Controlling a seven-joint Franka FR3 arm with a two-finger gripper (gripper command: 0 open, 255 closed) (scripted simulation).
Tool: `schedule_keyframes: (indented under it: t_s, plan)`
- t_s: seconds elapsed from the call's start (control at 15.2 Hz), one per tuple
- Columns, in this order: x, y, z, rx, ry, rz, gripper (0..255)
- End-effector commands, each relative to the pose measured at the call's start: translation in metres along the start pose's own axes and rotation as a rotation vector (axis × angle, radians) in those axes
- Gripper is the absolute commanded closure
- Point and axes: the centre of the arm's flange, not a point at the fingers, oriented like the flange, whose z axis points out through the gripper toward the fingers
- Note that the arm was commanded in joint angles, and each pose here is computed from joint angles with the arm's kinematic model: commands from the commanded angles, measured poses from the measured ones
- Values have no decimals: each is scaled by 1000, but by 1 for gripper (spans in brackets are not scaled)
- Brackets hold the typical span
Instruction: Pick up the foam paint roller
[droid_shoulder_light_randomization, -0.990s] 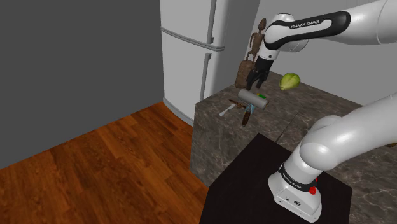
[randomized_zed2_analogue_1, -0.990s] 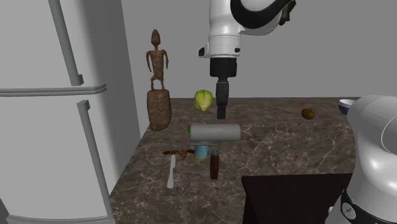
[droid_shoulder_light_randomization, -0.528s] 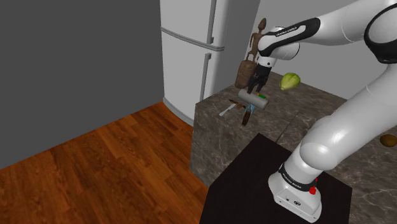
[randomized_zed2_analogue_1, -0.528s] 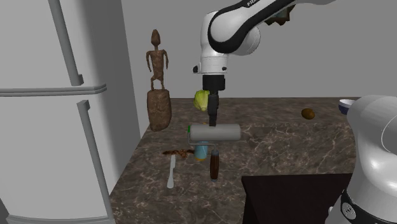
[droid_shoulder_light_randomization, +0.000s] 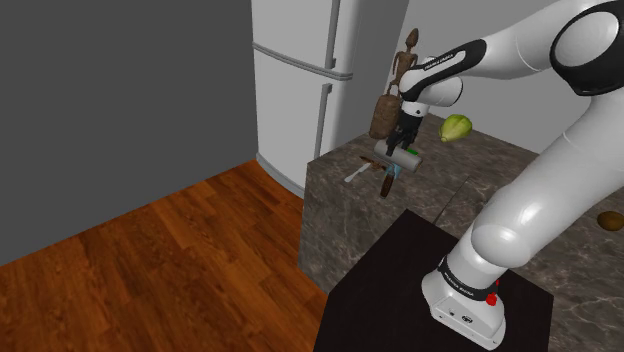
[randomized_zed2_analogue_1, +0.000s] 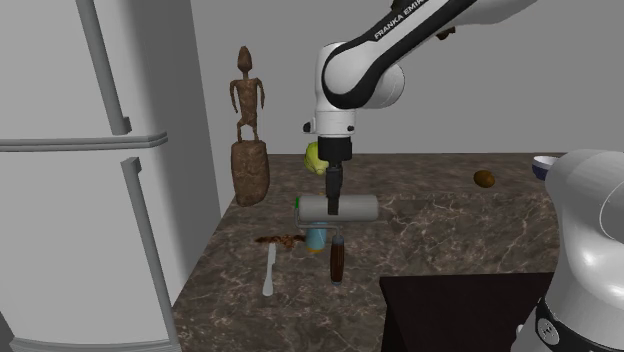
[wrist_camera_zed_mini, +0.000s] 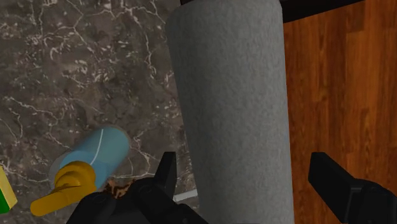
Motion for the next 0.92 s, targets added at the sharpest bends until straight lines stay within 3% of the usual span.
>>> schedule_keyframes:
  t_s: [0.0, 0.07, 0.66, 0.86]
  plan:
    - [-1, 1, 4, 0, 1, 0, 0]
    - [-1, 1, 3, 0, 1, 0, 255]
    - [-1, 1, 4, 0, 1, 0, 255]
    - [-1, -2, -12, 0, 1, 0, 255]
